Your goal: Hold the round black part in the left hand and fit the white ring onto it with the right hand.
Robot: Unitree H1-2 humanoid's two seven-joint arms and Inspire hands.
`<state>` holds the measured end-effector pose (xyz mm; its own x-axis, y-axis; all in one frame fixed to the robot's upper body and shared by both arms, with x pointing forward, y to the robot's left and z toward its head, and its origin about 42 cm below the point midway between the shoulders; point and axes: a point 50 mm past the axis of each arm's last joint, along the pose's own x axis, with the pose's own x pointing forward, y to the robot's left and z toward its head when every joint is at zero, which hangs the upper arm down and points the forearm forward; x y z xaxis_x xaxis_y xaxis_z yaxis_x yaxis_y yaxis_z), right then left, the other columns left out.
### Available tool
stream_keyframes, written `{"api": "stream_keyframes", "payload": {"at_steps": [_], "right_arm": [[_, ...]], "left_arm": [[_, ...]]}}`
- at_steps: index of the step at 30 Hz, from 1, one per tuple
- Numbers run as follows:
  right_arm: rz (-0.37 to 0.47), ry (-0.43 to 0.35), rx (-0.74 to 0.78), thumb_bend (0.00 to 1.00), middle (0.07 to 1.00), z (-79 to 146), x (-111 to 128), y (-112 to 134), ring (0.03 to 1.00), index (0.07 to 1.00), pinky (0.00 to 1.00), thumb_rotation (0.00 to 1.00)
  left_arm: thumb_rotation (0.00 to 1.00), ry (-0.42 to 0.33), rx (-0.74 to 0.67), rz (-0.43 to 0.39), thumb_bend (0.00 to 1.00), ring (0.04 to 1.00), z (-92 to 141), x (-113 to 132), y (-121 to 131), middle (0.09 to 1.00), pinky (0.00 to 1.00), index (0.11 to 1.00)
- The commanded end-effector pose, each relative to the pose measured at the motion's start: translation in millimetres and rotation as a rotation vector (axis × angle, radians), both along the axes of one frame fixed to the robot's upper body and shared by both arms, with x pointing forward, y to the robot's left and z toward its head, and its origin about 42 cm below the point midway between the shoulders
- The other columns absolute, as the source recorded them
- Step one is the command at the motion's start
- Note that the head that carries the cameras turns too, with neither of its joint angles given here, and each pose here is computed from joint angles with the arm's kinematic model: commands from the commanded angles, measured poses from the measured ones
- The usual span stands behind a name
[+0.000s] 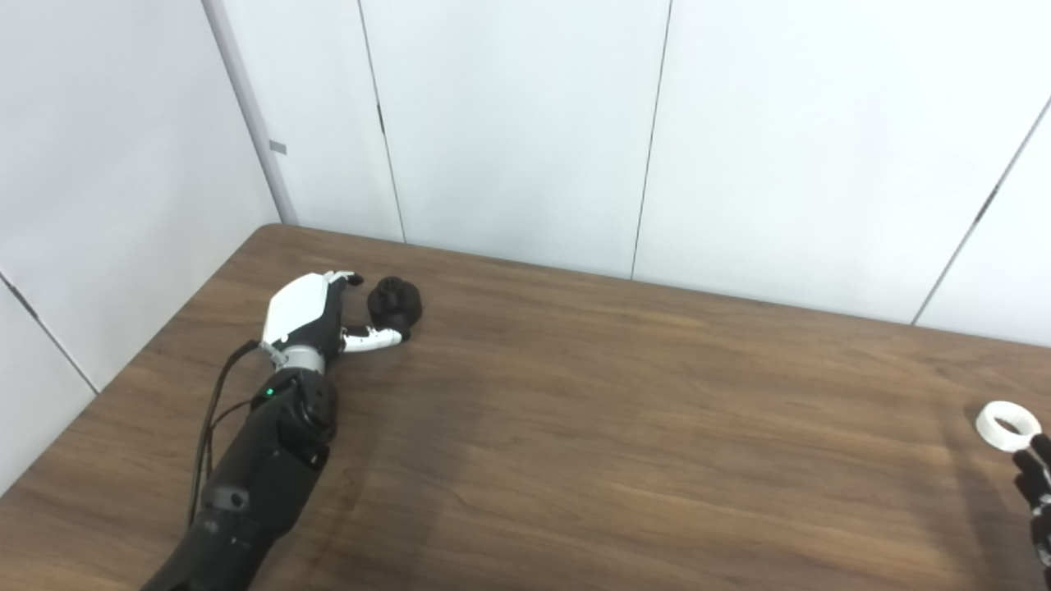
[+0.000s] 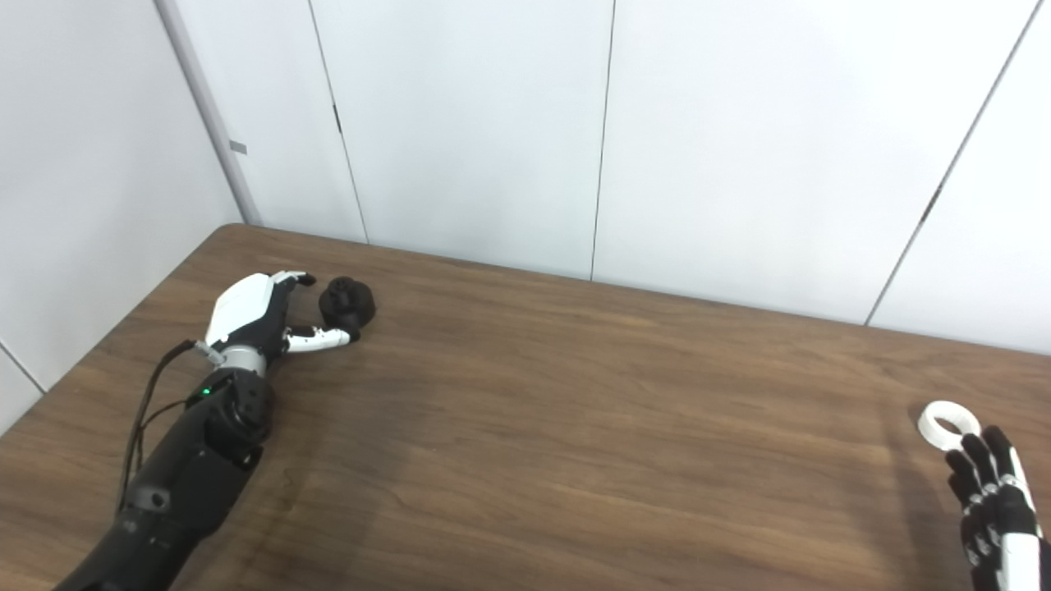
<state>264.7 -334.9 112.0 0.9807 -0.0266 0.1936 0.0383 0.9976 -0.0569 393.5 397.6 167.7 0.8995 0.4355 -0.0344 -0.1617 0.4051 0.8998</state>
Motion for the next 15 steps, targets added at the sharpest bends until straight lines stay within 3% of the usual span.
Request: {"api": "stream_keyframes", "payload": {"at_steps": [1,15], "right_arm": [[-0.026,0.157,0.084,0.50,0.961,-50,-31,15,0.947,0.974,0.97,1.00],[-0.019,0.157,0.069,0.51,0.957,-53,-31,16,0.947,0.967,0.97,1.00]], "left_arm": [[0.42,-0.067,0.071,0.023,0.90,1.000,35,17,10,0.959,1.00,0.831],[0.41,0.006,0.066,0.044,0.90,1.000,40,41,14,0.961,1.00,0.829]]}}
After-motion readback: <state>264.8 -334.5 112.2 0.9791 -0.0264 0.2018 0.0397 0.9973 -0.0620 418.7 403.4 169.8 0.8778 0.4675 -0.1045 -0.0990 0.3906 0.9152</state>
